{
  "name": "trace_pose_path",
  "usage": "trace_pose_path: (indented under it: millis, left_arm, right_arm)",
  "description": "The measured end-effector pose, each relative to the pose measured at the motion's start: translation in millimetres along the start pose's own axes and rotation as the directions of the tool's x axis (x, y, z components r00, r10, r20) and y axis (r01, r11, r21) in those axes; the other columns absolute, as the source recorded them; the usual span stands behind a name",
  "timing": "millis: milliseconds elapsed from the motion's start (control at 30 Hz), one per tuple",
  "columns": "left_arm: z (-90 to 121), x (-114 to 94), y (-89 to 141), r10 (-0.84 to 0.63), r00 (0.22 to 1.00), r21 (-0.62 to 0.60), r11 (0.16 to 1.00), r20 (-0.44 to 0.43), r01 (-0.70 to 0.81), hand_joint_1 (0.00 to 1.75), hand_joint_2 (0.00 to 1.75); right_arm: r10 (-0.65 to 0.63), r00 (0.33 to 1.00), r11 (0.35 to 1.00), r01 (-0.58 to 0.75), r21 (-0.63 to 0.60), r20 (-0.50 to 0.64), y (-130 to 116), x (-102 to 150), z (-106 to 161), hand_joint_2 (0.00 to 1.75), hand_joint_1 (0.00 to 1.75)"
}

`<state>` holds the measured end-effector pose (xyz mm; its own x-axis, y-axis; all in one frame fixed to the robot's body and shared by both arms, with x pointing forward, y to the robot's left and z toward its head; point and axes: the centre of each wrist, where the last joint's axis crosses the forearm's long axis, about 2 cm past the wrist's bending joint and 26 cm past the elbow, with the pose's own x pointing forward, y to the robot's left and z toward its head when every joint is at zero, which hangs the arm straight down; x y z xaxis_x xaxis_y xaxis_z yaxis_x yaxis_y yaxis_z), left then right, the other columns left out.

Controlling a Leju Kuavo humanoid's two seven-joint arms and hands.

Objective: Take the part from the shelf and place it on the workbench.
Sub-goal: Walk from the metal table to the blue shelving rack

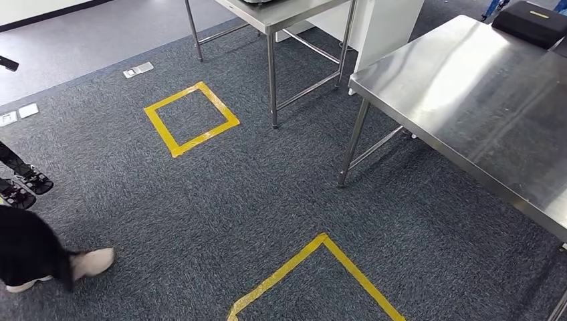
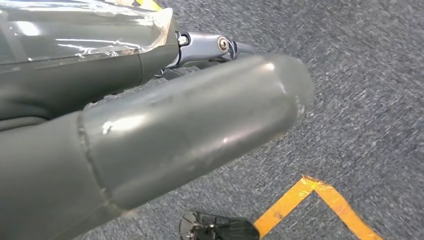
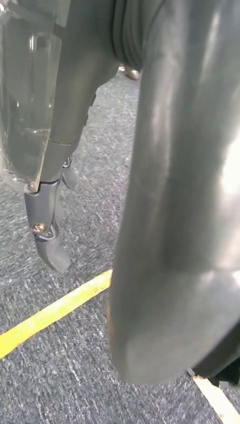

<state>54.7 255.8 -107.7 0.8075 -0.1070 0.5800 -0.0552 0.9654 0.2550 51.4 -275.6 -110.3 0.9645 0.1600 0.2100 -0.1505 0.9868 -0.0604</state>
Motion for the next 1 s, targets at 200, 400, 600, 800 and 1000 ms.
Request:
trace_pose_path:
  millis: [200,400,600,800,1000]
  left_arm:
    - [-0.3,-0.6,1.5,-0.006,1.000,0.000,1.000,0.000,0.006,0.00,0.00]
    - [0.0,-1.1,1.5,-0.008,1.000,0.002,1.000,-0.007,0.008,0.00,0.00]
    - [-0.2,0.5,0.0,-0.009,1.000,0.004,1.000,-0.005,0.009,0.00,0.00]
    - [-0.5,1.1,-0.1,-0.009,1.000,0.006,1.000,-0.017,0.009,0.00,0.00]
    - [1.0,-0.6,-1.5,-0.015,1.000,0.000,1.000,-0.023,0.015,0.00,0.00]
  right_arm:
    - [0.003,1.000,1.000,-0.003,0.003,-0.002,1.7,-1.4,0.2,0.00,0.00]
    - [0.016,1.000,1.000,-0.016,0.005,-0.001,1.2,-1.3,0.2,0.00,0.00]
    - [0.030,1.000,1.000,-0.030,0.006,0.006,0.4,0.6,0.0,0.00,0.00]
    - [0.037,0.999,0.999,-0.037,0.014,0.000,1.9,-4.2,0.5,0.00,0.00]
    - [0.039,0.999,0.999,-0.039,0.015,0.000,1.1,-4.5,0.4,0.00,0.00]
